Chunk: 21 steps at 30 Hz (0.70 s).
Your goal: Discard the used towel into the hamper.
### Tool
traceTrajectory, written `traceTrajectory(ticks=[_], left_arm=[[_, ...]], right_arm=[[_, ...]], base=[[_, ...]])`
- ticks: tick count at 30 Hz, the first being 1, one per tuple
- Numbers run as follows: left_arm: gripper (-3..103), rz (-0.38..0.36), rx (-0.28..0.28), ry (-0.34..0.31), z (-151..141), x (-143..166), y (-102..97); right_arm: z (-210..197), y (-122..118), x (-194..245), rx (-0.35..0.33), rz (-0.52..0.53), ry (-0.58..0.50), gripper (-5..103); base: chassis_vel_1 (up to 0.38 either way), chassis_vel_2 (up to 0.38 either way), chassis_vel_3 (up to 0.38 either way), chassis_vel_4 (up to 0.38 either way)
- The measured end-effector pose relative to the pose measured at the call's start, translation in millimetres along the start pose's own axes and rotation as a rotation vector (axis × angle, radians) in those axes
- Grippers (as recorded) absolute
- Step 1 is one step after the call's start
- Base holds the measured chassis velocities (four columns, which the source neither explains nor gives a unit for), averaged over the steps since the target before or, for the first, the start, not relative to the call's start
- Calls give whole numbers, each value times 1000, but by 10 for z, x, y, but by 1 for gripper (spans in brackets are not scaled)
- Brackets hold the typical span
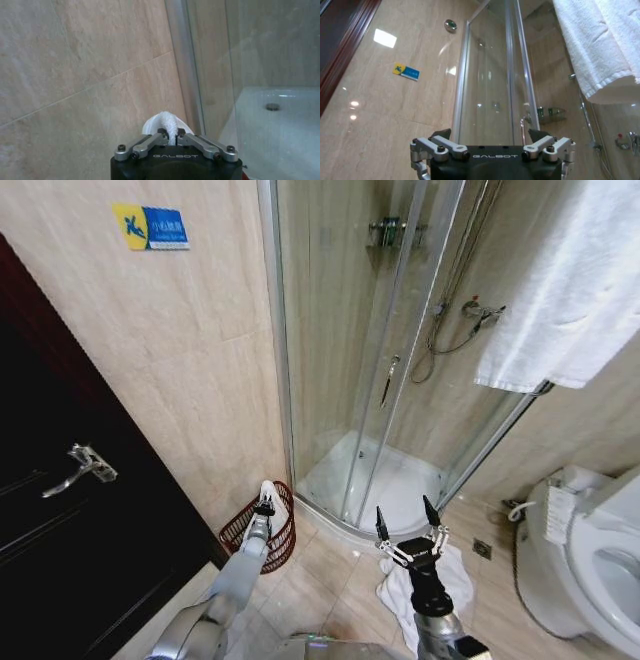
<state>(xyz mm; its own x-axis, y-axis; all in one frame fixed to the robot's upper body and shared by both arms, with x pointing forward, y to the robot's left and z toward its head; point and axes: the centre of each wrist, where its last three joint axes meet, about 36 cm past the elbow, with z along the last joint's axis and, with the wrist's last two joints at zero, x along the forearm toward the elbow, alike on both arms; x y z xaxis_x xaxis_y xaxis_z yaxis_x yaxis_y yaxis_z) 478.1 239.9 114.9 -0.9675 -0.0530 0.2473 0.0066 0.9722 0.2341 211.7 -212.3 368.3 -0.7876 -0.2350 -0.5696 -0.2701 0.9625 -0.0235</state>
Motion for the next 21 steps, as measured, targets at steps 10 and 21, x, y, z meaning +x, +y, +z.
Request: traceTrajectory(ticks=[10,21], left_arm=[[5,-23,-47,41,55,17,13],[18,10,-167,142,210,83,203]], right_arm=[[-40,-3,-49,-4,-10,-33,100],[-63,-24,-19,37,-42,-16,100]], base=[[-27,25,26,-25],[0,0,0,0]])
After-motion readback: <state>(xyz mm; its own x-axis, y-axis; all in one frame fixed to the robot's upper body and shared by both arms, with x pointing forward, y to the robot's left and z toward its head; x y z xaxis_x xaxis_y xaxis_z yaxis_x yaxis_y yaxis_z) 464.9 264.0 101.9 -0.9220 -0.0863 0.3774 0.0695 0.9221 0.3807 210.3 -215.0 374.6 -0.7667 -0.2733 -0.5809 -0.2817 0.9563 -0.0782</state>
